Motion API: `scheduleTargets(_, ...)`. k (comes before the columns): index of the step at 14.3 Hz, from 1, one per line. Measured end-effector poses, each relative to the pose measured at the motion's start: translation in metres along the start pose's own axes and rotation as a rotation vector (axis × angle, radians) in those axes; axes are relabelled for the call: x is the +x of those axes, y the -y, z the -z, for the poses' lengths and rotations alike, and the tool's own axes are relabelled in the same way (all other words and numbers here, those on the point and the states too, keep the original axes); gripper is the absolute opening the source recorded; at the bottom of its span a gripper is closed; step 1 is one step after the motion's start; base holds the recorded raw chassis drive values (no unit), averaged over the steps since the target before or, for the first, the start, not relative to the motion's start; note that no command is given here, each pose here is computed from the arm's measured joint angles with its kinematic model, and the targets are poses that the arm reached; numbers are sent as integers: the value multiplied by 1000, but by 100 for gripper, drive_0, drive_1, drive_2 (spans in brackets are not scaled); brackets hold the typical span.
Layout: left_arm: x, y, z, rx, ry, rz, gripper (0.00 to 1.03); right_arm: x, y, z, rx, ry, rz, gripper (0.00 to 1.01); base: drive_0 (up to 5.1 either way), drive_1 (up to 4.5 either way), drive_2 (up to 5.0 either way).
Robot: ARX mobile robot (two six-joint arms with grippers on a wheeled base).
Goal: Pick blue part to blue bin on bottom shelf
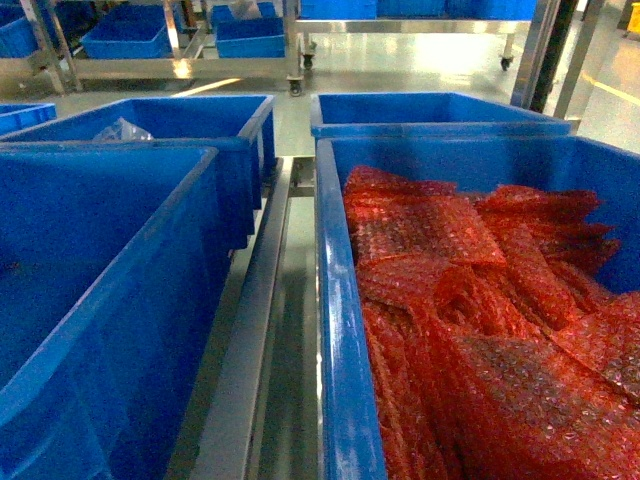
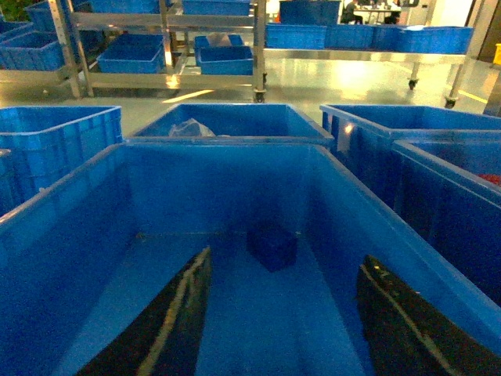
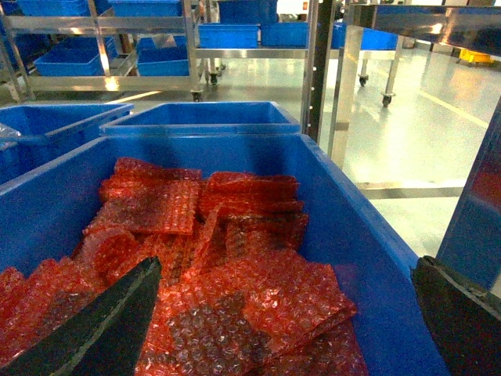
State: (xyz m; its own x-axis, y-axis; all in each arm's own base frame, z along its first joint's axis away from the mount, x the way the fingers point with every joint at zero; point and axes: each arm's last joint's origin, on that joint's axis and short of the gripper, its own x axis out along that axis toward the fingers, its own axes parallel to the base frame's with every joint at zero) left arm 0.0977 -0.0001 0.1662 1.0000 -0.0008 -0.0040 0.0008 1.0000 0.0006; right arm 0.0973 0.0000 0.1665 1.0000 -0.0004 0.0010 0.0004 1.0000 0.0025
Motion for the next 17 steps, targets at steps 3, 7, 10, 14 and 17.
scheduleTargets(3, 0, 0, 0, 0, 0, 0, 93, 0, 0, 0, 0, 0, 0, 98, 0, 0, 0)
scheduleTargets(7, 0, 0, 0, 0, 0, 0, 98, 0, 0, 0, 0, 0, 0, 98, 0, 0, 0)
scheduleTargets(10, 0, 0, 0, 0, 0, 0, 98, 0, 0, 0, 0, 0, 0, 98, 0, 0, 0)
scheduleTargets(14, 0, 0, 0, 0, 0, 0, 98, 0, 0, 0, 0, 0, 0, 98, 0, 0, 0)
scheduleTargets(17, 0, 0, 0, 0, 0, 0, 98, 0, 0, 0, 0, 0, 0, 98, 0, 0, 0)
